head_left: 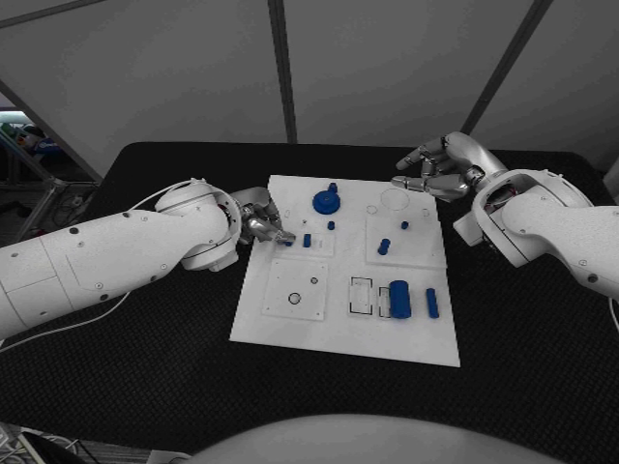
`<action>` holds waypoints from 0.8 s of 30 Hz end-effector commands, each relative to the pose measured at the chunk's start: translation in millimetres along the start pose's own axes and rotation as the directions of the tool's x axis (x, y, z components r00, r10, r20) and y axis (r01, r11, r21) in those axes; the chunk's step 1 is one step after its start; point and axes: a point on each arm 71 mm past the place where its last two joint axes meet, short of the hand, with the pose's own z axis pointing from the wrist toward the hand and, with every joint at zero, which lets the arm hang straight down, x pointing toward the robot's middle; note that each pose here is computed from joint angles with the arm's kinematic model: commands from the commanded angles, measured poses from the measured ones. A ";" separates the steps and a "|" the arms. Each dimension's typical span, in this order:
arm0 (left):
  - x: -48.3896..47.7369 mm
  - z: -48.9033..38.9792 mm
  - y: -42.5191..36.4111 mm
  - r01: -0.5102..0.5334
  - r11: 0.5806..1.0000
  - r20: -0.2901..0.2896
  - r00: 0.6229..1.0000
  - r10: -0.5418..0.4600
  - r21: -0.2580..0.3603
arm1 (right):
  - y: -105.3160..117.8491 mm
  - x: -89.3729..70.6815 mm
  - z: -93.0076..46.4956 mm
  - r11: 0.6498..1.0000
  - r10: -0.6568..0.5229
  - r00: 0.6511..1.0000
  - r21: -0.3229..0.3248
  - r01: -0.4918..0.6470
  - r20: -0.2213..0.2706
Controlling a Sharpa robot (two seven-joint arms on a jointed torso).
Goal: Assemble the parts on the task board
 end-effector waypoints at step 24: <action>1.4 1.6 1.3 -0.048 0.999 -0.039 0.998 0.048 -0.009 | 2.0 0.7 0.8 1.000 -0.002 1.000 -0.011 0.002 -0.005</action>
